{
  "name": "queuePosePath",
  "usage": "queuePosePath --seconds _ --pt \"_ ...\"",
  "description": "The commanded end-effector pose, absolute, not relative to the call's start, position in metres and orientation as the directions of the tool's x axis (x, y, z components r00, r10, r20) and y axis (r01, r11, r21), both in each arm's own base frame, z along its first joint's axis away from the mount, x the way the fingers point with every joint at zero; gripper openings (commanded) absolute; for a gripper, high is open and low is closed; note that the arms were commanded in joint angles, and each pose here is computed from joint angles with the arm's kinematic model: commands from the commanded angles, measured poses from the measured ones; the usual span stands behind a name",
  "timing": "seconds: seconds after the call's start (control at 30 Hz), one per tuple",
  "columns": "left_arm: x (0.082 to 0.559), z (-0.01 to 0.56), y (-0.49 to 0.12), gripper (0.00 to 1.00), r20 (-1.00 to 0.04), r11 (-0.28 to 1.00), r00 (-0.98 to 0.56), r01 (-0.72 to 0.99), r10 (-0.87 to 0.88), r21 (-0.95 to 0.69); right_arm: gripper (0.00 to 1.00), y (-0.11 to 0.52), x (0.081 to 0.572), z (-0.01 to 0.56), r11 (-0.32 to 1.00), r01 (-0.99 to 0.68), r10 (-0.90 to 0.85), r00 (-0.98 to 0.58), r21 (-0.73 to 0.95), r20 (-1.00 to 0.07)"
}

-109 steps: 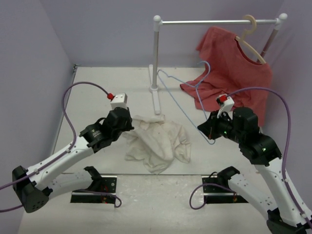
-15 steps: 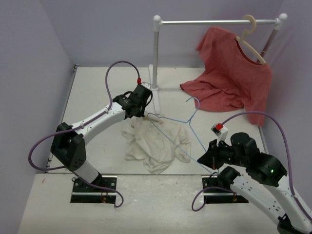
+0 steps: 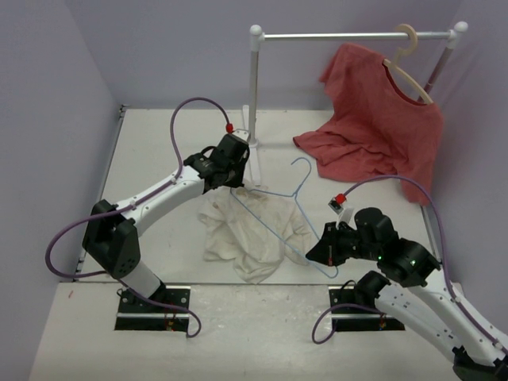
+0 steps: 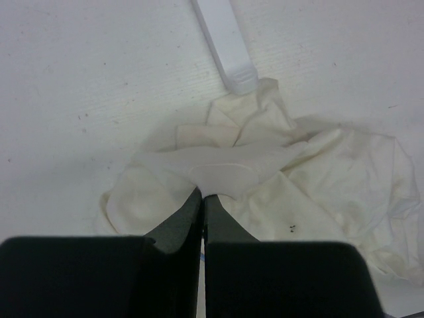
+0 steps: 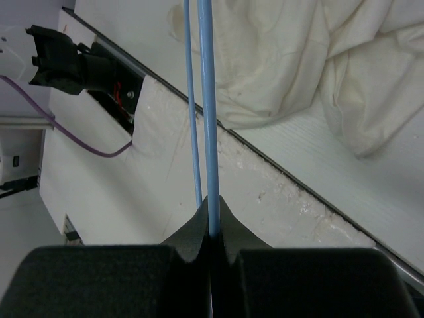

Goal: Place the t-shirt on the hanger

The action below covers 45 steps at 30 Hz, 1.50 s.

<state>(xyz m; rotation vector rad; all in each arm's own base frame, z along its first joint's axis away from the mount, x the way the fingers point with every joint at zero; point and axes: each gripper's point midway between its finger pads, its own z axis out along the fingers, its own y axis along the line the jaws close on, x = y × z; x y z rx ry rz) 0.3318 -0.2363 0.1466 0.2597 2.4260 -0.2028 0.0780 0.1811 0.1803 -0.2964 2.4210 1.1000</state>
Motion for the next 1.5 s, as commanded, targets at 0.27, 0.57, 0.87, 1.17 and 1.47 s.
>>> queuePosePath --seconds 0.27,0.57,0.87,1.17,1.47 --pt "0.343 0.168 -0.23 0.0 -0.711 0.979 -0.699 0.191 0.081 -0.076 0.0 0.176 0.113 0.189 0.749 -0.342 0.055 -0.822 0.567 -0.567" --pt "0.349 0.174 -0.231 0.0 -0.721 0.983 -0.689 0.173 0.072 -0.067 0.0 0.17 0.077 0.201 0.658 -0.438 -0.006 -0.816 0.613 -0.577" --pt "0.345 0.18 -0.243 0.0 -0.721 0.969 -0.692 0.205 0.046 -0.135 0.0 0.174 0.096 0.192 0.716 -0.375 0.021 -0.831 0.589 -0.556" --pt "0.335 0.177 -0.254 0.0 -0.701 0.949 -0.713 0.239 0.028 -0.205 0.0 0.211 0.154 0.221 0.707 -0.412 0.074 -0.765 0.575 -0.639" --pt "0.333 0.244 -0.251 0.0 -0.776 0.931 -0.631 0.288 0.007 -0.225 0.0 0.272 0.162 0.244 0.477 -0.598 -0.019 -0.739 0.643 -0.673"
